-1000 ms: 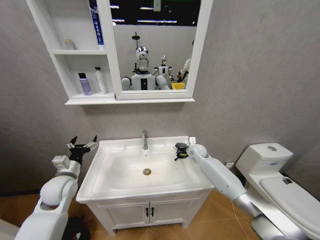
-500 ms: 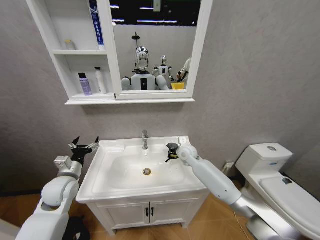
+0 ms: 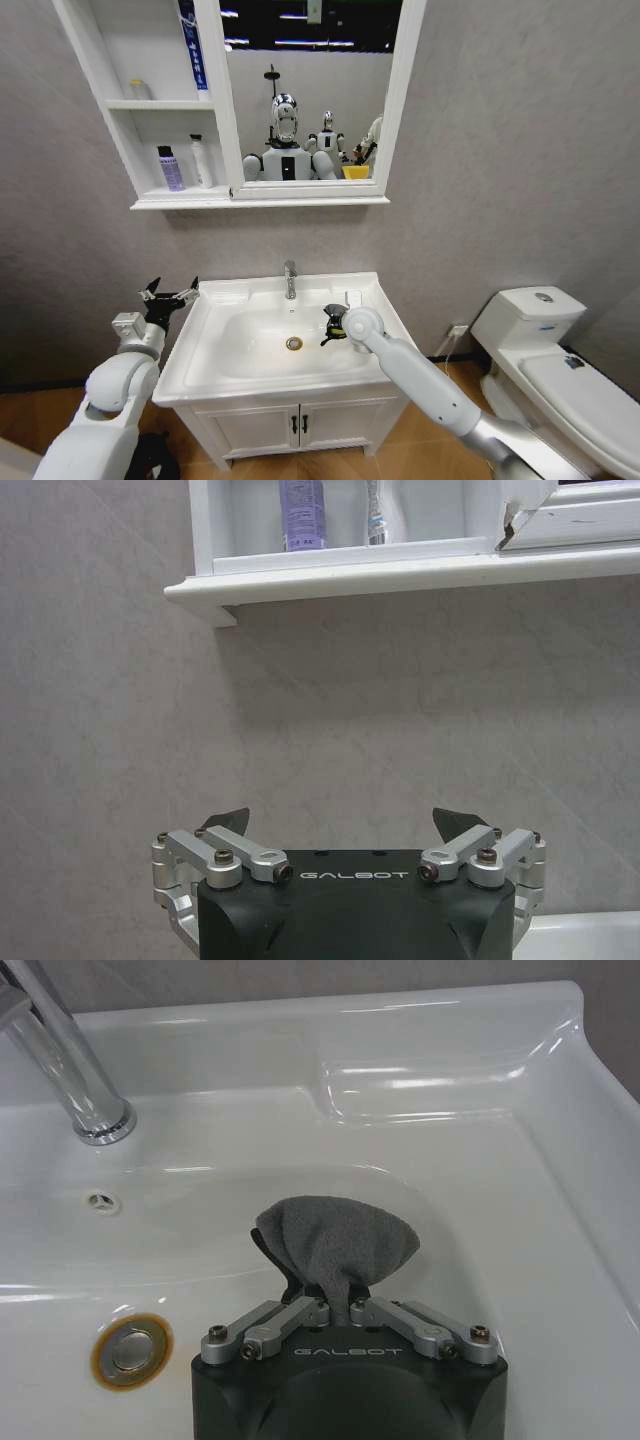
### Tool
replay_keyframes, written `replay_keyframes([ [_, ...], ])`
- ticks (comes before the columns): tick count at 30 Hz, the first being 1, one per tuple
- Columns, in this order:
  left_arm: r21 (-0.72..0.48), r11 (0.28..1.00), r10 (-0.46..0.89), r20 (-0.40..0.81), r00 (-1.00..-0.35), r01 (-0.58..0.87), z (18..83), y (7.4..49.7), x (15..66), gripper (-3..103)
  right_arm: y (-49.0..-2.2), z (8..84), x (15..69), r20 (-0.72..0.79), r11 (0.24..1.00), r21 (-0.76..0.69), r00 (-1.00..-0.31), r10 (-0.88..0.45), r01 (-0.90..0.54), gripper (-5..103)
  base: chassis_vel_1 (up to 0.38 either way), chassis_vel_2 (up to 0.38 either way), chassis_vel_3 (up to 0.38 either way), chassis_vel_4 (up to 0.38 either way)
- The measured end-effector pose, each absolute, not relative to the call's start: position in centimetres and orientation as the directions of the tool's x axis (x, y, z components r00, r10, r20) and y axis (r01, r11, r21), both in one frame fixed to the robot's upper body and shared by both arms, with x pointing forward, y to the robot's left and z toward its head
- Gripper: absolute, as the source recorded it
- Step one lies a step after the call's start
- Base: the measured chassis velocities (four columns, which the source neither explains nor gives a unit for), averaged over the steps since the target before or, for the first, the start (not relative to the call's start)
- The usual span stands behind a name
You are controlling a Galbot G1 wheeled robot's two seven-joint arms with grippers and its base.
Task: Move facial cleanser and shampoo from washbasin to cabinet, then wipe washbasin with towel.
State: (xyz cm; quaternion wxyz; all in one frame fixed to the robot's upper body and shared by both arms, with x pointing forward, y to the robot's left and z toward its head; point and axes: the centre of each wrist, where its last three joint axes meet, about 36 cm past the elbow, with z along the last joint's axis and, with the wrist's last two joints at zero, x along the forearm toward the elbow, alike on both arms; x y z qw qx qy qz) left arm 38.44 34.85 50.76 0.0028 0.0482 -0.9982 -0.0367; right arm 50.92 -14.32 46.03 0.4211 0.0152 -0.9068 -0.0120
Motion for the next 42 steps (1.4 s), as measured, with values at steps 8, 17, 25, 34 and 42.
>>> replay_keyframes([
  [8,0.075,0.994,-0.082,0.002,-0.997,-0.081,50.7,34.0,38.5,100,-15.2,43.6,52.3,0.777,0.999,0.037,-0.629,-0.029,0.0,4,0.0,0.0,0.0,0.0],
  [17,0.073,0.992,-0.098,-0.011,-0.995,-0.099,51.2,34.2,38.2,100,-14.5,42.4,52.3,0.787,1.0,0.026,-0.617,-0.025,-0.007,4,0.0,0.0,0.0,0.0],
  [25,0.073,0.992,-0.103,-0.003,-0.995,-0.103,50.9,34.8,38.0,100,-14.4,42.0,50.8,0.778,1.0,-0.007,-0.628,-0.006,-0.018,4,0.0,0.0,0.0,0.0],
  [34,0.073,0.992,-0.101,-0.013,-0.995,-0.102,51.2,34.9,38.2,100,-16.0,42.0,50.8,0.771,1.0,-0.02,-0.637,0.016,0.001,4,0.0,0.0,0.0,0.0],
  [42,0.073,0.993,-0.097,-0.017,-0.995,-0.098,51.3,34.8,38.1,100,-15.2,40.5,50.4,0.789,1.0,0.003,-0.615,-0.003,-0.001,4,0.0,0.0,0.0,0.0],
])
